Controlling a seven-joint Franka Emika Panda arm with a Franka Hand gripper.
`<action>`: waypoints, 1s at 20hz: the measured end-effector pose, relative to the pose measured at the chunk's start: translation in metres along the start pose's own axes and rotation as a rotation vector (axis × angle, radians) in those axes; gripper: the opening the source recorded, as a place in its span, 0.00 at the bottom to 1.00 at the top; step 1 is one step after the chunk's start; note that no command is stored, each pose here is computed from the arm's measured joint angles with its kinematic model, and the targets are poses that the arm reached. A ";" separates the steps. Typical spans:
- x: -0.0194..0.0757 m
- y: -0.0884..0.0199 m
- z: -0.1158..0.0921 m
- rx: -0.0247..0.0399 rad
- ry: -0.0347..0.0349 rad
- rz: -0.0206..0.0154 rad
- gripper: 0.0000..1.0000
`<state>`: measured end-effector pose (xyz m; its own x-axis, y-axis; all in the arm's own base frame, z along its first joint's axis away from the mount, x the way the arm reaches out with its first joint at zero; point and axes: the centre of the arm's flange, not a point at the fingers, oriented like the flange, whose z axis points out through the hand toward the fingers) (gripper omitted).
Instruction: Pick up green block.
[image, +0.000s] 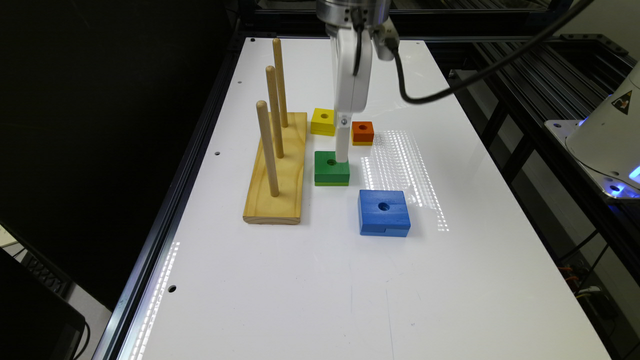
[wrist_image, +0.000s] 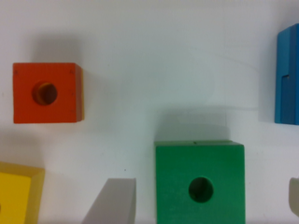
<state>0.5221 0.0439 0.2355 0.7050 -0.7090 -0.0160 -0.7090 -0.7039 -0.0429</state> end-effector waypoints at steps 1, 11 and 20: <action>0.0005 0.000 0.004 0.0013 0.0008 -0.0003 1.00; 0.0024 -0.002 0.009 0.0000 0.0000 -0.0024 1.00; 0.0024 -0.002 0.011 -0.0021 -0.0017 -0.0029 1.00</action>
<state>0.5253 0.0438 0.2245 0.7071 -0.7069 -0.0175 -0.7069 -0.7061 -0.0408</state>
